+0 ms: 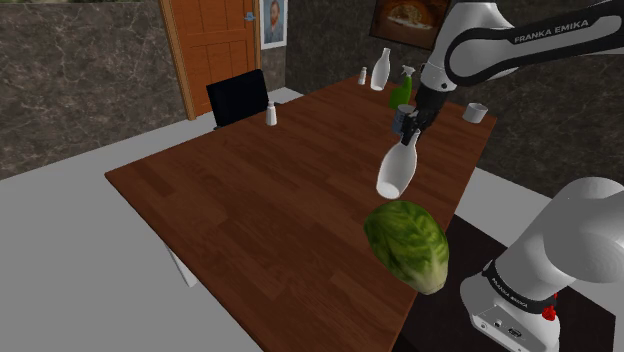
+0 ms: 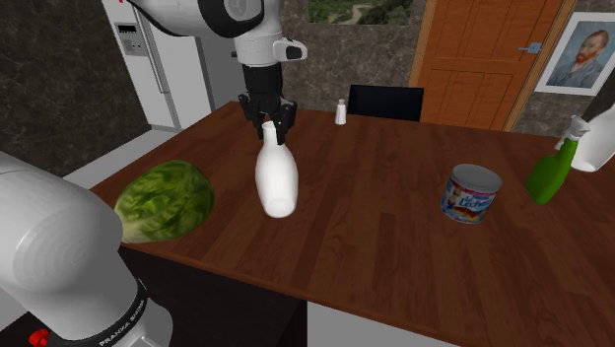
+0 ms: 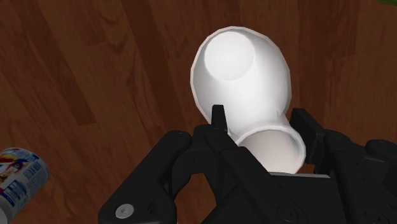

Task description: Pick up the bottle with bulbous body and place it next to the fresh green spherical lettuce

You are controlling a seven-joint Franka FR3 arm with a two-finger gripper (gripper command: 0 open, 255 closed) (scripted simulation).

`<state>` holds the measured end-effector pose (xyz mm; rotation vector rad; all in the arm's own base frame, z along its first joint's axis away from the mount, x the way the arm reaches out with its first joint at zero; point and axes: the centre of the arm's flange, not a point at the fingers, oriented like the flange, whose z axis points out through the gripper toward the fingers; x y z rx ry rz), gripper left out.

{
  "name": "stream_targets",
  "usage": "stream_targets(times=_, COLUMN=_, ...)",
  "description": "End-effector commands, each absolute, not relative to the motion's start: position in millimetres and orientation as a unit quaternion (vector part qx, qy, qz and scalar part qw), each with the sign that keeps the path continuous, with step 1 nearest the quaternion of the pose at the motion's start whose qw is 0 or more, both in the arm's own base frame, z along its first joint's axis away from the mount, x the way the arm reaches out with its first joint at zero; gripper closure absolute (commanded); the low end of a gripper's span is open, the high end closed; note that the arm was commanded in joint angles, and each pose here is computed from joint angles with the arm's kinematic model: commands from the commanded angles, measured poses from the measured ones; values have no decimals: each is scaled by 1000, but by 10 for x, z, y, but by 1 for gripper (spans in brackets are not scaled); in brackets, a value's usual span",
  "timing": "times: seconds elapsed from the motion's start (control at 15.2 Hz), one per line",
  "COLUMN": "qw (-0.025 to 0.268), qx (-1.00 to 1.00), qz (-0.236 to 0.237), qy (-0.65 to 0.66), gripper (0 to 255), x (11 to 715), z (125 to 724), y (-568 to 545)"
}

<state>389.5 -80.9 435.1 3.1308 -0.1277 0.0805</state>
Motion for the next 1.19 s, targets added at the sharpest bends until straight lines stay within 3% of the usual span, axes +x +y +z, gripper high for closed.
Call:
stream_targets(times=0.0, qw=4, qx=999, qz=26, qy=-41, gripper=255, x=3895, z=4352, y=-810)
stream_targets(times=0.07, qw=4, qx=999, qz=26, qy=-41, gripper=0, x=3895, z=4352, y=-810)
stream_targets(times=0.4, qw=4, qx=999, qz=26, qy=-41, gripper=0, x=3894, z=4353, y=-810)
stream_targets(times=0.66, qw=4, qx=999, qz=26, qy=-41, gripper=0, x=3869, z=4852, y=-805)
stream_targets(times=1.12, qw=4, qx=999, qz=26, qy=-41, gripper=0, x=3869, z=4852, y=-805)
